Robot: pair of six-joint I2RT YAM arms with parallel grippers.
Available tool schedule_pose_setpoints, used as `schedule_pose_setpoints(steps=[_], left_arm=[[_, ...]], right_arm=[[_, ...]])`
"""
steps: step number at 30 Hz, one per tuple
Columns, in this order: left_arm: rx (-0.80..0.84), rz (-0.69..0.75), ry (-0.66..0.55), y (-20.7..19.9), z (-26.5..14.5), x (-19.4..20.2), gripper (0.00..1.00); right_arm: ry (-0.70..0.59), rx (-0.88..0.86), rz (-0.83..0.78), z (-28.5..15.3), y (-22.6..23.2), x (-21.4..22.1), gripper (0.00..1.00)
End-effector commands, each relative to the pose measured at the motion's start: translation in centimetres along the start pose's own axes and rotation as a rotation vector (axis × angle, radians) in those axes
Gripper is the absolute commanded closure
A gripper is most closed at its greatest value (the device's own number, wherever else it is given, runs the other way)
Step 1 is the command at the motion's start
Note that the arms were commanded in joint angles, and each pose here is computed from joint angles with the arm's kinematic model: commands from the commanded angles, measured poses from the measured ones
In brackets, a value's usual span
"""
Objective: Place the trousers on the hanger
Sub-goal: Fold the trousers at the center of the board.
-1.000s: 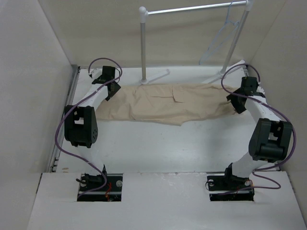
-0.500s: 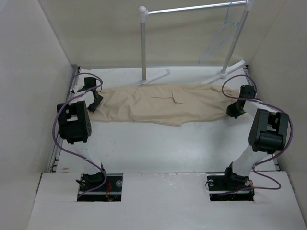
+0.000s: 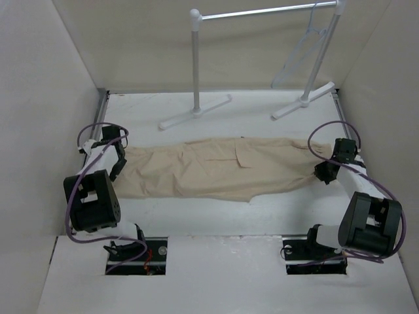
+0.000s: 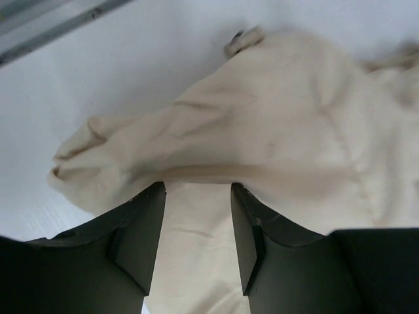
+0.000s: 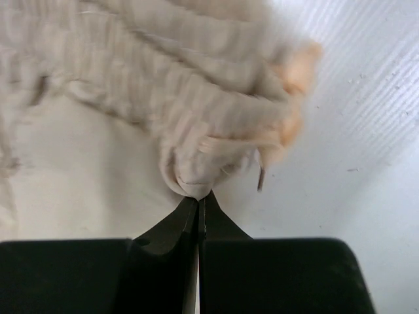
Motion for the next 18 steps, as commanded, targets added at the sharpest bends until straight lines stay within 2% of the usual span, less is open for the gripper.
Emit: schedule_pose_setpoints(steps=[1, 5, 9, 13, 18], left_arm=[[-0.002, 0.008, -0.082, 1.0, -2.8, -0.9, 0.58], [0.148, 0.034, -0.171, -1.0, -7.0, -1.7, 0.58], [0.294, 0.098, -0.237, -3.0, -11.0, -0.7, 0.6], [0.396, 0.196, -0.27, -5.1, -13.6, 1.8, 0.6], [0.532, 0.388, -0.29, -9.1, -16.9, 6.4, 0.6]], right_arm=[[-0.033, -0.007, 0.006, 0.3, 0.4, -0.5, 0.97], [-0.033, -0.007, 0.006, 0.3, 0.4, -0.5, 0.97], [-0.033, -0.007, 0.006, 0.3, 0.4, -0.5, 0.97], [-0.033, -0.007, 0.006, 0.3, 0.4, -0.5, 0.97], [-0.033, -0.007, 0.006, 0.3, 0.4, -0.5, 0.97]])
Point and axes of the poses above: each gripper's point midway between its finger pads, its own z axis out along the fingers, its own y axis along the line the jaws close on, x = y × z, the point moved 7 cm from there along -z, back along the fingers, and after that the axes turned 14 degrees about z, right-handed, at the moved point
